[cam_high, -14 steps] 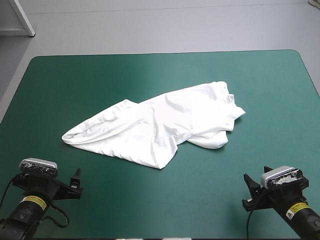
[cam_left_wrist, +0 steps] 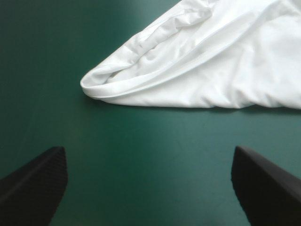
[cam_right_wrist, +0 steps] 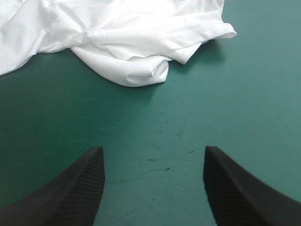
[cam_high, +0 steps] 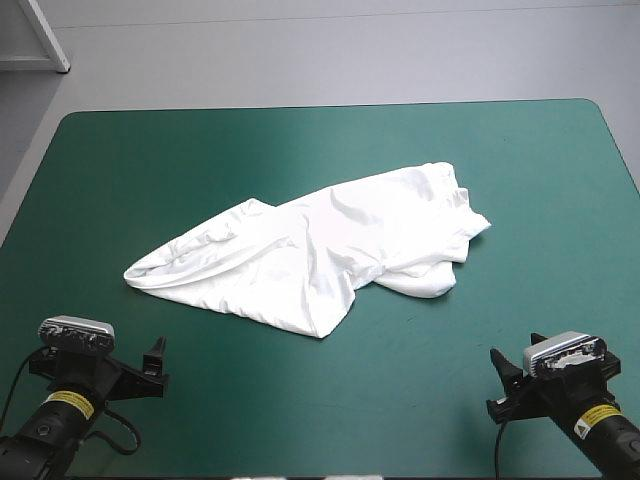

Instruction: Fold the cloth

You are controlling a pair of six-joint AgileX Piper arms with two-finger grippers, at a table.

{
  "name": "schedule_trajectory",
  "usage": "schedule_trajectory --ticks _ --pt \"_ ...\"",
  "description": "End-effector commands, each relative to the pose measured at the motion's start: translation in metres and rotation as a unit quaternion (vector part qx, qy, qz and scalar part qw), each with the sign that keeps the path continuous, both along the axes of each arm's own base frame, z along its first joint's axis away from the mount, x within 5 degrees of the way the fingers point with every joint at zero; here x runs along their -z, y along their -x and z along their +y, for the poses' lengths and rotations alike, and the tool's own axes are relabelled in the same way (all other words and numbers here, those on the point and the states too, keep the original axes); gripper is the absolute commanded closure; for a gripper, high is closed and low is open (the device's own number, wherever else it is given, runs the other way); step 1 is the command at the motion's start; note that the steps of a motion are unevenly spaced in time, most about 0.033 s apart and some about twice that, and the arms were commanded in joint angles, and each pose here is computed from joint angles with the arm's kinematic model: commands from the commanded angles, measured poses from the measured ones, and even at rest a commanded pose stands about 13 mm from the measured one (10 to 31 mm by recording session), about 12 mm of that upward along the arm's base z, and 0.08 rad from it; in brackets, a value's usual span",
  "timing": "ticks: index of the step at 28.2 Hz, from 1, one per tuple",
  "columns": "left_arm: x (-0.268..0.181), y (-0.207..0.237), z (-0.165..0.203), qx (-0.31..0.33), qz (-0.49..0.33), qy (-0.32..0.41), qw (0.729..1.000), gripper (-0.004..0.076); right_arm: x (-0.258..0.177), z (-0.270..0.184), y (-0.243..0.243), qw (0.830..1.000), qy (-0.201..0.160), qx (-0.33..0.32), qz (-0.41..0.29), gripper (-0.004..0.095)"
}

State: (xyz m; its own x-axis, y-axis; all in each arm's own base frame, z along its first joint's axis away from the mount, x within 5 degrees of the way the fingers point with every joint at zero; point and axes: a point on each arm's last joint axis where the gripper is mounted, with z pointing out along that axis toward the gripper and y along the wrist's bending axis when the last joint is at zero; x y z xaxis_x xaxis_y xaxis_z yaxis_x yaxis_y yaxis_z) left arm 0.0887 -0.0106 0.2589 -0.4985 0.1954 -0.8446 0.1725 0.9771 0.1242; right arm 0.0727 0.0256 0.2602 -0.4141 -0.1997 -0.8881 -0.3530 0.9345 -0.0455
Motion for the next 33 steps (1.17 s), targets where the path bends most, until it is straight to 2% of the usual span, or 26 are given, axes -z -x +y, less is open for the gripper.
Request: schedule_trajectory --ticks 1,7,10,15,20,25,30,33 --pt "-0.028 -0.009 -0.005 -0.008 -0.017 0.044 0.999 0.0042 -0.03 0.002 -0.006 0.999 -0.01 -0.001 -0.037 0.0331" --pt "-0.08 -0.048 -0.011 -0.011 0.009 -0.001 1.0 0.0042 -0.07 0.007 -0.02 1.0 0.002 -0.003 0.0 0.0331" --pt "-0.095 -0.086 -0.02 -0.013 0.059 -0.023 0.998 0.0042 -0.091 0.013 -0.037 0.999 0.015 -0.004 0.037 0.0331" --pt "-0.066 -0.134 -0.032 -0.008 0.139 -0.04 0.989 0.0042 -0.104 0.018 -0.051 0.997 0.024 -0.003 0.073 0.0331" --pt "-0.046 -0.167 -0.023 -0.031 0.142 0.035 0.989 0.0042 -0.109 0.018 -0.05 0.996 0.019 -0.002 0.091 0.0331" --pt "-0.022 -0.186 0.004 -0.063 0.181 0.067 0.979 0.0042 -0.108 0.017 -0.047 0.994 0.021 0.0 0.104 0.0331" --pt "0.004 -0.203 0.01 -0.068 0.21 0.064 0.973 0.0046 -0.108 0.017 -0.047 0.994 0.02 0.0 0.103 0.0331" --pt "0.017 -0.21 0.011 -0.069 0.225 0.061 0.97 0.0091 -0.108 0.017 -0.049 0.995 0.019 0.004 0.103 0.0331"
